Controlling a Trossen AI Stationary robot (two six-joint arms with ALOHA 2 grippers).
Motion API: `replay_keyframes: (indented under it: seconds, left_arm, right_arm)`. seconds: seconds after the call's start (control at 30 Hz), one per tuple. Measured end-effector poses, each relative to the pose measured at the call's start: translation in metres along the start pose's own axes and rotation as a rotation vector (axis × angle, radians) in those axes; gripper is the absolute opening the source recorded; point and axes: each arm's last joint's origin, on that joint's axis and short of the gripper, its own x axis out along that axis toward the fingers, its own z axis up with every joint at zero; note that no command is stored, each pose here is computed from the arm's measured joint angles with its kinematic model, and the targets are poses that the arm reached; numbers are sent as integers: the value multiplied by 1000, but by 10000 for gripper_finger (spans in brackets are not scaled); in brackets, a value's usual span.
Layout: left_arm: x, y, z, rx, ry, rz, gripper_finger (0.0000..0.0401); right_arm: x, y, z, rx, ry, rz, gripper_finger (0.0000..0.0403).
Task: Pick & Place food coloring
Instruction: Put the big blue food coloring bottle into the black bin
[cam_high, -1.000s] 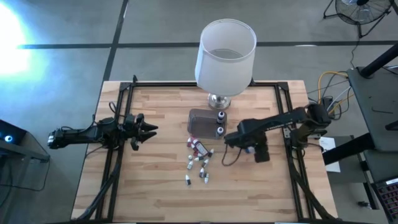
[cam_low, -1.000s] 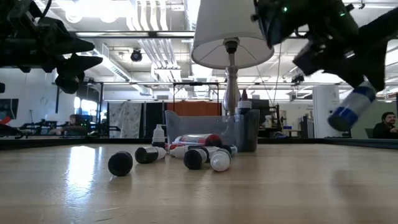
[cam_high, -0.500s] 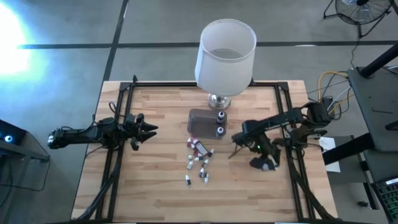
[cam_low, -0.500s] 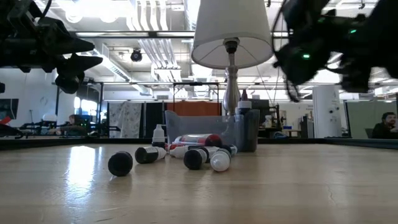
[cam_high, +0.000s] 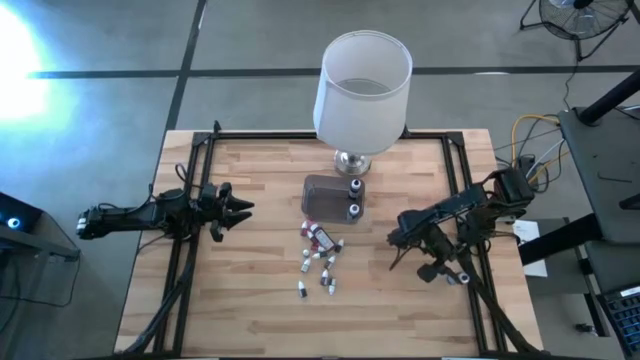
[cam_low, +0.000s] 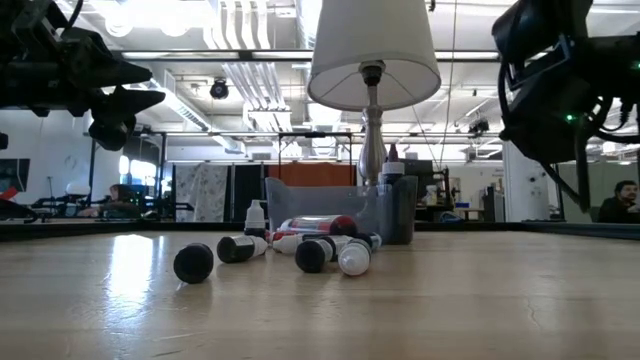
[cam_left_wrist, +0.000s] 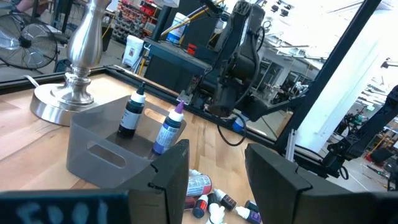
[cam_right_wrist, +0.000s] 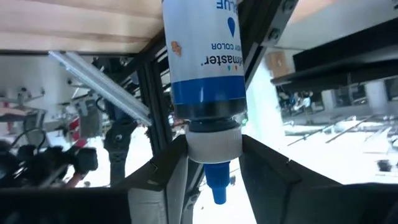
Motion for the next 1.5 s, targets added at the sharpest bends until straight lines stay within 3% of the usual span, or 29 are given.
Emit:
replay_keyframes:
  seconds: [0.47,0.9,1.17,1.33,1.5]
  left_arm:
    - [0,0,0,0,0,0,135]
    - [0,0,0,0,0,0,135]
    - [0,0,0,0,0,0,135]
    - [0,0,0,0,0,0,135]
    - [0,0,0,0,0,0,135]
  right_arm:
    - [0,9,6,7,27,107,137]
    - [0,9,8,-3,1,97,139]
    - [-14,17,-18,-119,-314,-23,139]
    - [-22,13,-42,-104,-484,84,139]
    - [-12,2,-50,-32,-511,167,139]
